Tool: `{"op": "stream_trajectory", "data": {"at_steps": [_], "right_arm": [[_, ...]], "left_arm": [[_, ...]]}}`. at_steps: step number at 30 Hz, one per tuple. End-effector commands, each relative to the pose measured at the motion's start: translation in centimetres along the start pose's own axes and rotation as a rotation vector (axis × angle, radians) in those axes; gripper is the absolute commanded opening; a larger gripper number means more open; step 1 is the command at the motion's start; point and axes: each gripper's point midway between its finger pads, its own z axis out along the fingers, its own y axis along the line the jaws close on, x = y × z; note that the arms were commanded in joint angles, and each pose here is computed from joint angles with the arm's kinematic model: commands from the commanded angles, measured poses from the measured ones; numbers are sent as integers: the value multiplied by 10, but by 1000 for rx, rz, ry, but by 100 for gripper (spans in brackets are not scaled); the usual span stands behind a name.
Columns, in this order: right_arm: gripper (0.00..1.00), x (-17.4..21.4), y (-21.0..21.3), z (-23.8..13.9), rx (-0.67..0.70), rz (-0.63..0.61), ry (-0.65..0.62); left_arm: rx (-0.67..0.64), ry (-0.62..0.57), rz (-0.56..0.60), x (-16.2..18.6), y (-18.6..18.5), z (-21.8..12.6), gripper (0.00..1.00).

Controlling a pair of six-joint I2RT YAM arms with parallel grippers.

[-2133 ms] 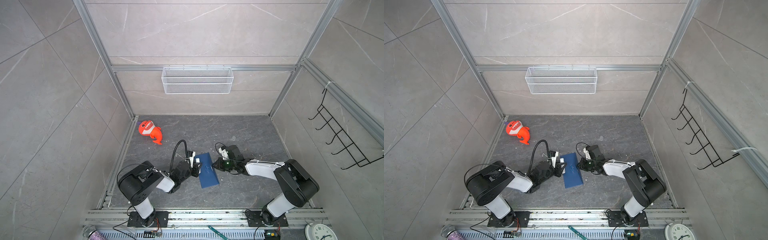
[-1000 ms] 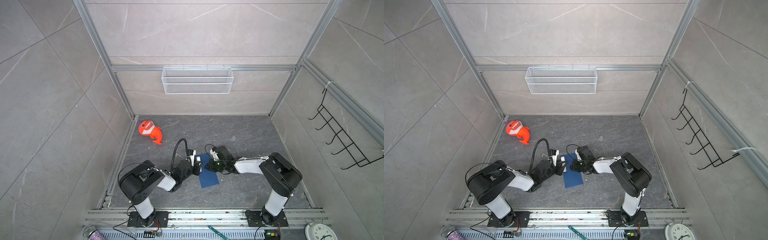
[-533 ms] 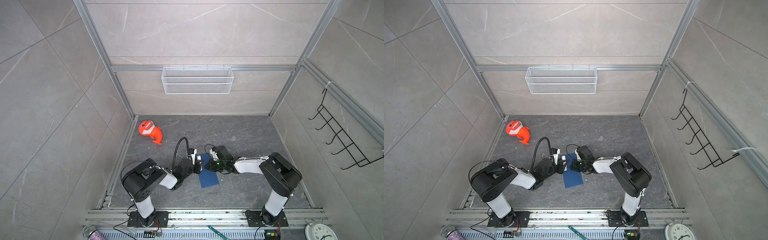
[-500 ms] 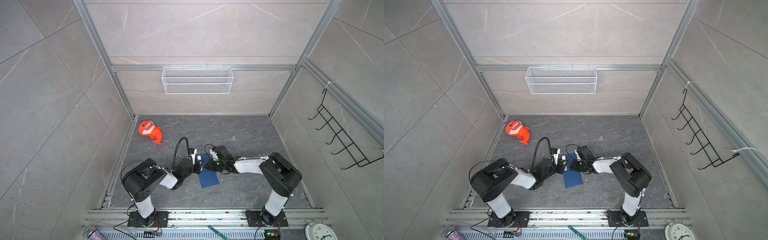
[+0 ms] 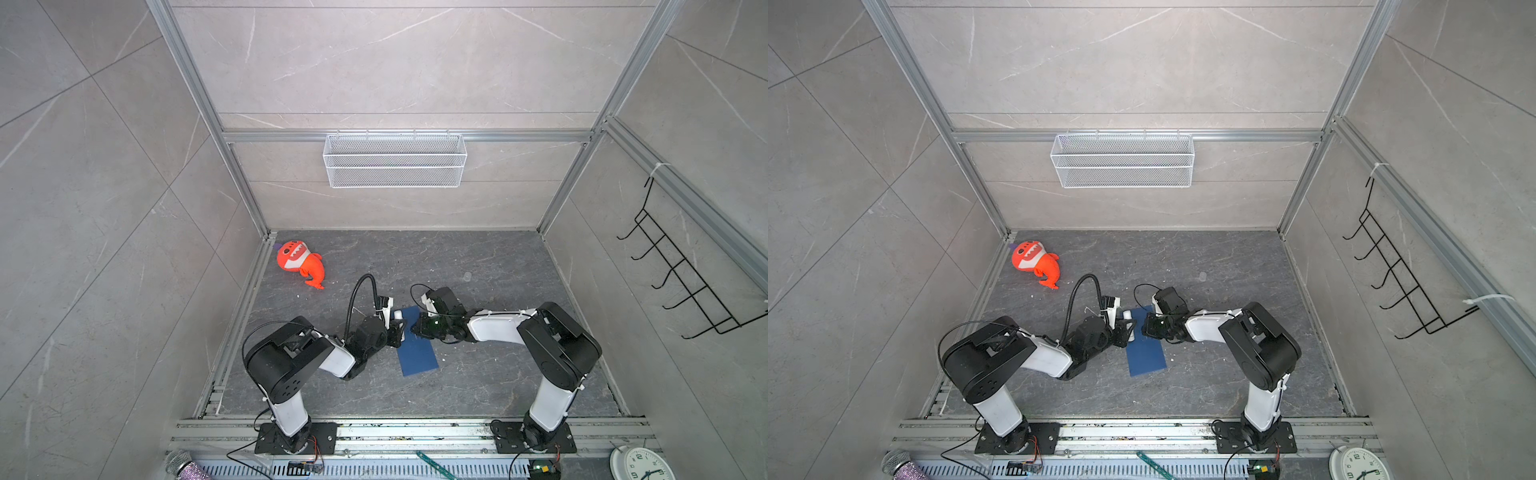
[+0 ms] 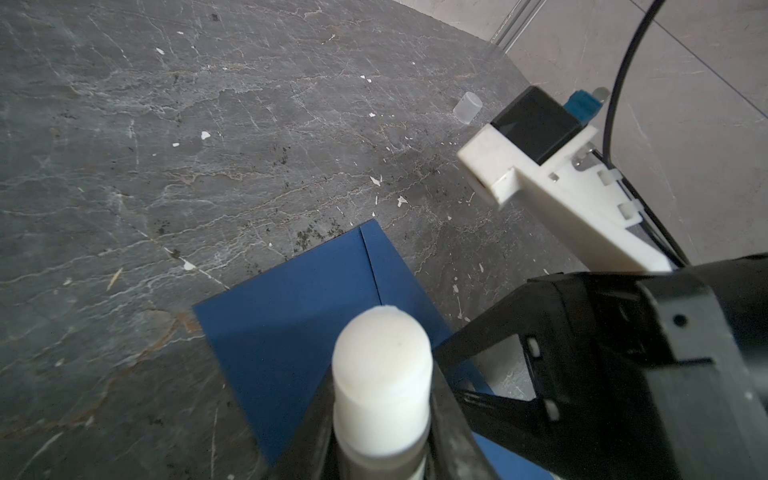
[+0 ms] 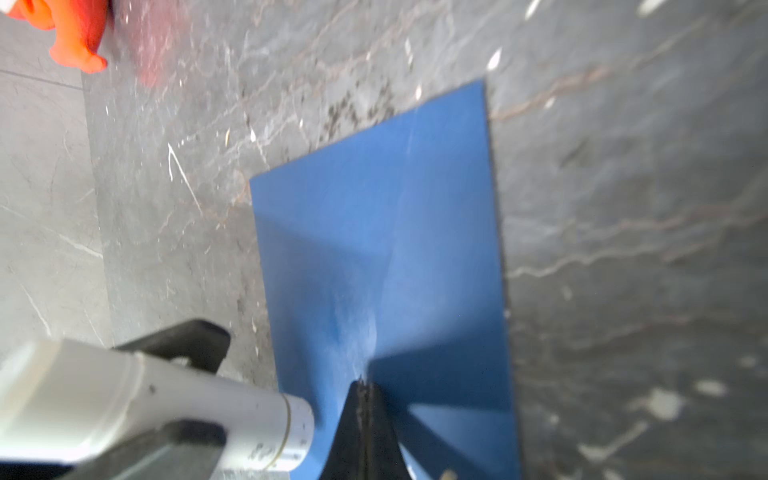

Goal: Place the letter into the envelope and seal it

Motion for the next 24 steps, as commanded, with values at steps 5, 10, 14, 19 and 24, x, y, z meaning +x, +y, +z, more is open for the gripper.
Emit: {"op": "stream_trajectory", "data": {"at_steps": [5, 10, 14, 19, 24], "right_arm": [[0, 2, -36, 11, 116, 36, 37], [0, 3, -33, 14, 101, 34, 54], [0, 8, -33, 14, 91, 35, 68], [0, 16, -30, 11, 78, 22, 80], [0, 25, -25, 7, 73, -3, 91]], "left_arm": [[-46, 8, -3, 6, 12, 1, 0], [-45, 8, -6, 6, 12, 1, 0], [-43, 6, -11, 5, 11, 1, 0], [-39, 6, -18, 5, 10, 2, 0], [-34, 9, -28, 6, 9, 4, 0]]}}
